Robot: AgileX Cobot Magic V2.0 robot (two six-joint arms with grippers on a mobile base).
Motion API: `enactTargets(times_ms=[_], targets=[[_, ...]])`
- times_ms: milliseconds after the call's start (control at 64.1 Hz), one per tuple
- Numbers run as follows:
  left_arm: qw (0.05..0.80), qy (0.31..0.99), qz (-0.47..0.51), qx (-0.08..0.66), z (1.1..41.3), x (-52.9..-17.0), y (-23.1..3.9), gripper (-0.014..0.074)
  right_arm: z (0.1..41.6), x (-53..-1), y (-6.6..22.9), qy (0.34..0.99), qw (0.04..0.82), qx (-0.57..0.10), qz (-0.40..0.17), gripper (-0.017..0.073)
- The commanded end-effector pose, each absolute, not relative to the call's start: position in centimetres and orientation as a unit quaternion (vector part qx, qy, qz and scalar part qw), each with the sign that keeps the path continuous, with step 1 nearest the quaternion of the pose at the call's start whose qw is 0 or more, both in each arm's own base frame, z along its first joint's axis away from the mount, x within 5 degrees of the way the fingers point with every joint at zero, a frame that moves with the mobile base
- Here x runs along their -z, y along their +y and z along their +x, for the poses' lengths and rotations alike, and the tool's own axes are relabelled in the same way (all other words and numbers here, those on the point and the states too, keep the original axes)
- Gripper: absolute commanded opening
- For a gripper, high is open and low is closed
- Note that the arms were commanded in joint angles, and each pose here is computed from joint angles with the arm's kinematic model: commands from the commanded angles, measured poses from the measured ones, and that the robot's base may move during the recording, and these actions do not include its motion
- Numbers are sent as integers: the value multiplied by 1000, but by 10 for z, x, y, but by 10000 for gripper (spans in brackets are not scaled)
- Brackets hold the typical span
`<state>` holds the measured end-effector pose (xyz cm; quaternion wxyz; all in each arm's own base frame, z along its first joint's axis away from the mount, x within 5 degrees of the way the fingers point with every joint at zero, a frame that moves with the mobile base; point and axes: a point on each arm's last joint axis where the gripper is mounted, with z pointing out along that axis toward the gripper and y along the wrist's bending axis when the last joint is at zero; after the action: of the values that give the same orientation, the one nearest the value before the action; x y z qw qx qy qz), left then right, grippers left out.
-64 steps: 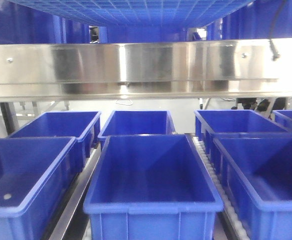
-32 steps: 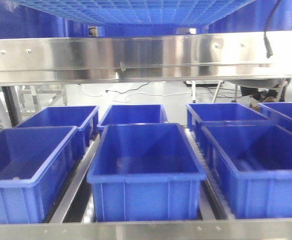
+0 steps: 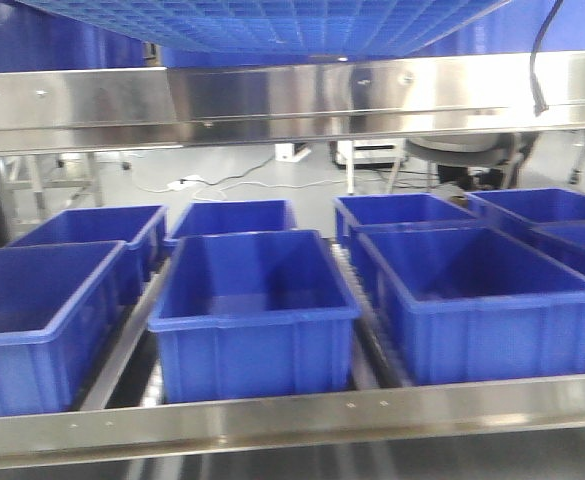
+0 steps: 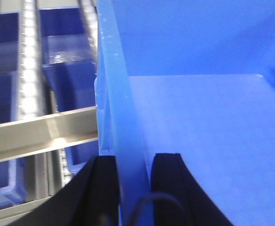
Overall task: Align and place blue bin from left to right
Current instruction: 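Drive the base away from the rack while holding the bin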
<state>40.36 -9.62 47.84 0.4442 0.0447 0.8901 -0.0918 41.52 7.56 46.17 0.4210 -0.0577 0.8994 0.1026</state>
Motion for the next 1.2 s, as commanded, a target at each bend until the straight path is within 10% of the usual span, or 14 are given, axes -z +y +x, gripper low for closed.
enactTargets(times_ms=[0, 1186], targets=[[483, 854, 77, 175, 384, -506, -116, -111, 414, -481, 82, 864, 481, -140, -52, -70], [483, 854, 77, 175, 384, -506, -116, -111, 414, -481, 82, 864, 481, -140, -52, -70]])
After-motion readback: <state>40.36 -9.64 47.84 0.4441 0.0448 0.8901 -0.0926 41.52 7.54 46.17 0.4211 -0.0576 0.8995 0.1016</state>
